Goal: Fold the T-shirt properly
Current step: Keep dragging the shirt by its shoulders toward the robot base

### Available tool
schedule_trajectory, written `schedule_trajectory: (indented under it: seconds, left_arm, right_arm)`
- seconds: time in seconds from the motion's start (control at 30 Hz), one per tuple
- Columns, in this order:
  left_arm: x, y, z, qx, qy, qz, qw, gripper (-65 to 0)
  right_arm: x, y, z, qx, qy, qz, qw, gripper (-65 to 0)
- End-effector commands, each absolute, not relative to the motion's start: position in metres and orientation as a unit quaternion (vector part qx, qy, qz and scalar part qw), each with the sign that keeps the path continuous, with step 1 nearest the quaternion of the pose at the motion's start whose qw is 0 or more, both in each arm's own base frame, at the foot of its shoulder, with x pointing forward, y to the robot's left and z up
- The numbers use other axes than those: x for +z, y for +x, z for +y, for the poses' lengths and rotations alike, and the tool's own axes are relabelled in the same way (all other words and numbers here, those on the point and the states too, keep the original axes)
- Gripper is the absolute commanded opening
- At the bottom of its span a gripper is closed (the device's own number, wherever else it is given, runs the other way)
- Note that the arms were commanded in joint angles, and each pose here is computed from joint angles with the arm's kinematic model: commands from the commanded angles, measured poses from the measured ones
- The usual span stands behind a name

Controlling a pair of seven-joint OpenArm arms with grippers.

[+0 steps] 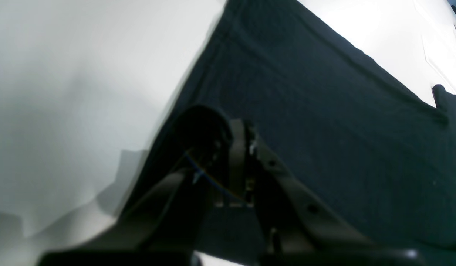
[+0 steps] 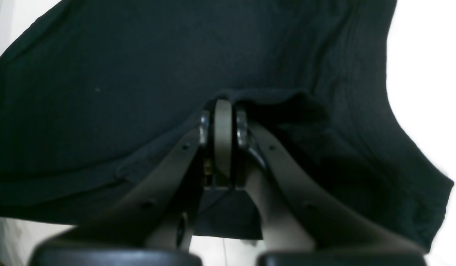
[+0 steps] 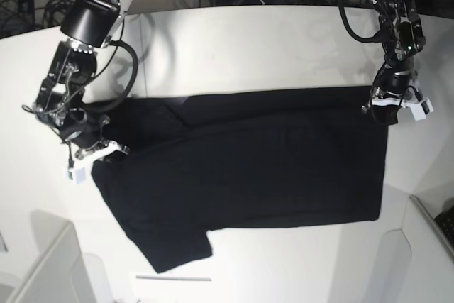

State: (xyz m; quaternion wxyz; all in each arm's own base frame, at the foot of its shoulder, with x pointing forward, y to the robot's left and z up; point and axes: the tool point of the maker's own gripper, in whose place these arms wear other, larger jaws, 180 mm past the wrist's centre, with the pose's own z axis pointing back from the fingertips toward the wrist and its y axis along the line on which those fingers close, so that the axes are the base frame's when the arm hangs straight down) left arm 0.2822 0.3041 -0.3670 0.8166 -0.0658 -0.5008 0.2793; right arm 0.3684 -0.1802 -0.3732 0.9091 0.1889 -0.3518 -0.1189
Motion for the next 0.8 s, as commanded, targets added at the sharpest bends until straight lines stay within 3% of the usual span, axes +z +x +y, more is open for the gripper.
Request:
schedule_trajectory:
  seconds: [0.0,0.43,0.73,0.77]
  left_arm:
    - [-0.352,0.292,0.31,0.272,-0.062,-0.525,0.804,-65.0]
    - [-0.358,0.3,0.316,0.284,-0.063,-0.522,0.802,-65.0]
    - [-0.358,0.312,0.304,0.278,-0.091,-0.487,0.823,-65.0]
    - [-0.357,0.313,0.304,0.277,-0.091,-0.487,0.823,-65.0]
  right_arm:
    - [-0.355,0.384,-0.183,-0.117,0.194,-0.383,0.896,-65.0]
    - [-0.362,0.39,-0.182,-0.126,0.202,-0.379,0.894,-65.0]
    - [-0.363,0.389,-0.181,-0.127,0.203,-0.378,0.894,-65.0]
    - [-0.363,0.388,-0.182,-0.129,0.203,-0.378,0.894,-59.9]
